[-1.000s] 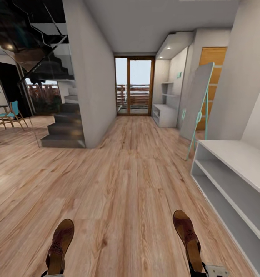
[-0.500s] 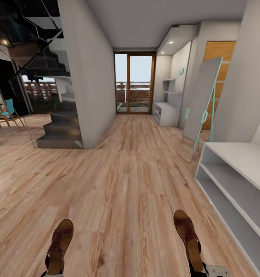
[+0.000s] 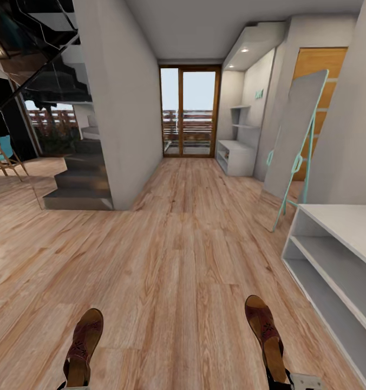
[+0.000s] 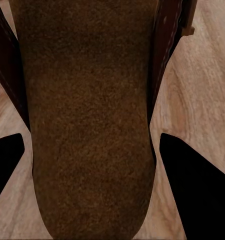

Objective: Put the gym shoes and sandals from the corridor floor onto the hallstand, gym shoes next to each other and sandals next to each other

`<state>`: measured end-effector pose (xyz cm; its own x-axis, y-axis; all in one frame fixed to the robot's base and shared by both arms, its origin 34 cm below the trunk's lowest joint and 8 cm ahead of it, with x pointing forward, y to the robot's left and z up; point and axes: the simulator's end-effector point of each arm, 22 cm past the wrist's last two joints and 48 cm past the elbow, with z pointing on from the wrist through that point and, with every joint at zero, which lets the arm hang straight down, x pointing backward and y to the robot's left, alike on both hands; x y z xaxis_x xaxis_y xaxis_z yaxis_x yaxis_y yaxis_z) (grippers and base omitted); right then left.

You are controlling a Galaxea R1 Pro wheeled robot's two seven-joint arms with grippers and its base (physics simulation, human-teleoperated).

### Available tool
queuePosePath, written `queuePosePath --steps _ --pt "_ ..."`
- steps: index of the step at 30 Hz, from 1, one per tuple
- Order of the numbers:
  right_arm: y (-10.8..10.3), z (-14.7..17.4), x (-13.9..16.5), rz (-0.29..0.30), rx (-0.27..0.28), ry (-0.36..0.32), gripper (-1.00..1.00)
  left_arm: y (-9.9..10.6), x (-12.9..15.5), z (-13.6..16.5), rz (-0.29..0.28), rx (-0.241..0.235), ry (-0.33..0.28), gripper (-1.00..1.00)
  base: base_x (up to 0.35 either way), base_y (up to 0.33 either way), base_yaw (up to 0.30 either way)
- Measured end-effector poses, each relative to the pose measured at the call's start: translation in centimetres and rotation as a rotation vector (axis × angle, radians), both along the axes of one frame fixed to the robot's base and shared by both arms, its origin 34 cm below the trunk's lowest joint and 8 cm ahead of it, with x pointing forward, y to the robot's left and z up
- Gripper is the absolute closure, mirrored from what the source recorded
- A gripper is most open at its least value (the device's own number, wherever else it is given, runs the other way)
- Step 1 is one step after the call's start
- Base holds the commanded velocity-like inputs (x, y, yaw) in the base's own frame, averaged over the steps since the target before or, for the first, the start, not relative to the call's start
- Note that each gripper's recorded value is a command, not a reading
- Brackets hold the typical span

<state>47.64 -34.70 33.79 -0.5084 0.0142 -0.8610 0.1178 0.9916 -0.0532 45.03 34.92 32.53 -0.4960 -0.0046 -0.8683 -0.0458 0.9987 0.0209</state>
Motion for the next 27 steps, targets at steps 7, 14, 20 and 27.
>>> queuePosePath --steps 7,14,20,27 --pt "-0.05 -0.29 -0.15 0.000 -0.002 0.008 1.00 0.00 -0.27 -0.39 0.000 0.000 0.011 1.00 0.340 0.000 0.000" --pt "-0.09 -0.61 -0.33 -0.001 -0.002 0.016 1.00 0.00 -0.53 -0.76 0.000 0.000 0.022 1.00 0.340 0.000 0.000" --pt "-0.07 -0.60 -0.30 0.001 -0.002 0.016 1.00 0.01 -0.57 -0.80 0.000 0.000 0.024 1.00 0.340 0.000 0.000" --pt "-0.03 -0.68 -0.35 0.002 -0.002 0.018 1.00 0.03 -0.61 -0.86 0.001 0.000 0.026 1.00 0.340 0.000 0.000"
